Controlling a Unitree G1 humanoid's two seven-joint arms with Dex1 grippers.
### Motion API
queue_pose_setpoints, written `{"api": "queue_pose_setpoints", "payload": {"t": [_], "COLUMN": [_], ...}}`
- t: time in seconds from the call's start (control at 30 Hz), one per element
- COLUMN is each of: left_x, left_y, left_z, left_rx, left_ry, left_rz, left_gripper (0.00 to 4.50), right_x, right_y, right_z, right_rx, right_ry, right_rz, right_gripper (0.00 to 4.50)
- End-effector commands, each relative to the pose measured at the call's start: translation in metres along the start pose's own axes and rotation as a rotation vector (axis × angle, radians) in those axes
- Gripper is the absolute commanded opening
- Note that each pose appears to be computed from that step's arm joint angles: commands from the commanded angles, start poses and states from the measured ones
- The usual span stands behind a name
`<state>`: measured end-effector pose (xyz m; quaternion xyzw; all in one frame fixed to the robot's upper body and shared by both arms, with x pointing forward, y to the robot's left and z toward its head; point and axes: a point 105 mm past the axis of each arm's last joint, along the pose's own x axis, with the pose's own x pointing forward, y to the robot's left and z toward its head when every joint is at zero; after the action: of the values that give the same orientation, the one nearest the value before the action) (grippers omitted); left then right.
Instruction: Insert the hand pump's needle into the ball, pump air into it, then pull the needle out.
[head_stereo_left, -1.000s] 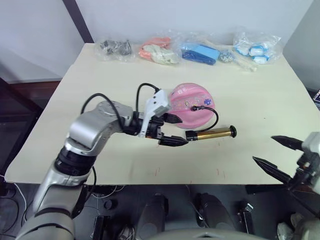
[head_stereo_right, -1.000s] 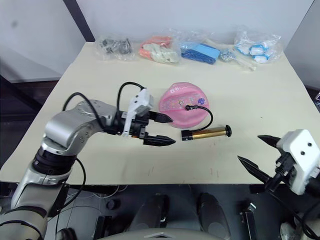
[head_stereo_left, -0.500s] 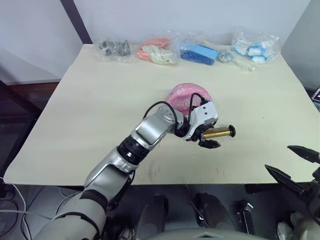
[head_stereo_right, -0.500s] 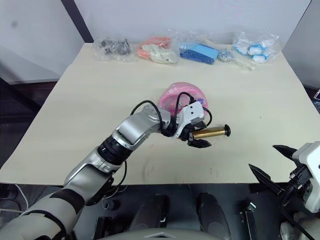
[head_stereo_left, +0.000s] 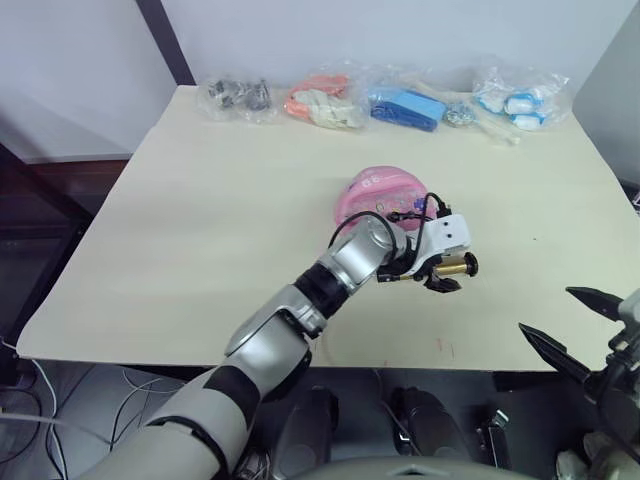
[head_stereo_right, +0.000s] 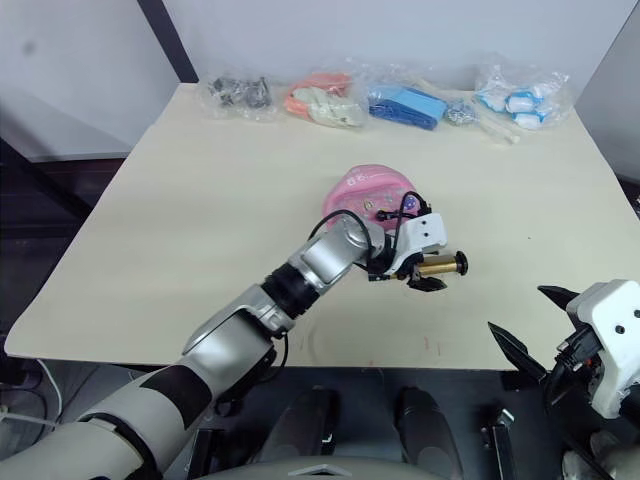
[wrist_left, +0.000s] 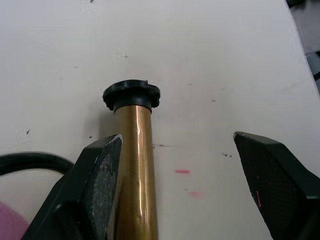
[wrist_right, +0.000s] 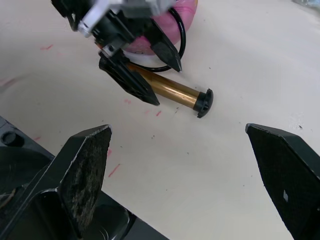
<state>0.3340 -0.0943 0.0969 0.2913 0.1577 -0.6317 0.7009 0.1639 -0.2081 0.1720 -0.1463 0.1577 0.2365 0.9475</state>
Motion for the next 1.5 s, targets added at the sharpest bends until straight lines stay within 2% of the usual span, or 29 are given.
{"api": "queue_pose_setpoints", "payload": {"t": [0.03,0.4,0.73,0.77,0.83,1.0,1.1,1.2,1.23,1.43,1.5], "left_x": [0.011,0.025,0.029,0.029,0.03,0.033,0.033,0.029,0.027,0.014,-0.001], "left_y": [0.0,0.01,0.006,0.005,0.004,0.003,0.003,0.002,0.002,0.003,-0.001], "left_z": [0.012,0.008,0.0,-0.001,-0.004,-0.009,-0.008,-0.005,-0.005,-0.001,0.009], "left_rx": [0.062,0.102,0.121,0.125,0.133,0.146,0.15,0.147,0.141,0.126,0.072], "left_ry": [0.005,0.114,0.158,0.162,0.174,0.195,0.191,0.176,0.167,0.143,0.059], "left_rz": [0.013,0.092,0.068,0.065,0.062,0.069,0.062,0.038,0.031,0.004,-0.041], "left_gripper": [3.81,3.81,3.81,3.38,3.13,3.13,2.42,1.11,1.0,1.0,1.0], "right_x": [0.001,0.004,0.005,0.005,0.005,0.006,0.006,0.007,0.007,0.008,0.01], "right_y": [0.003,0.005,0.007,0.007,0.008,0.008,0.008,0.008,0.008,0.009,0.009], "right_z": [0.002,-0.003,-0.004,-0.005,-0.005,-0.006,-0.005,-0.005,-0.005,-0.006,-0.004], "right_rx": [-0.031,-0.044,-0.046,-0.045,-0.044,-0.043,-0.044,-0.043,-0.042,-0.039,-0.016], "right_ry": [-0.006,0.016,0.019,0.02,0.022,0.024,0.024,0.024,0.024,0.025,0.011], "right_rz": [0.001,0.016,0.026,0.027,0.03,0.032,0.033,0.034,0.034,0.037,0.032], "right_gripper": [4.5,4.5,4.5,4.5,4.5,4.5,4.5,4.5,4.5,4.5,4.5]}}
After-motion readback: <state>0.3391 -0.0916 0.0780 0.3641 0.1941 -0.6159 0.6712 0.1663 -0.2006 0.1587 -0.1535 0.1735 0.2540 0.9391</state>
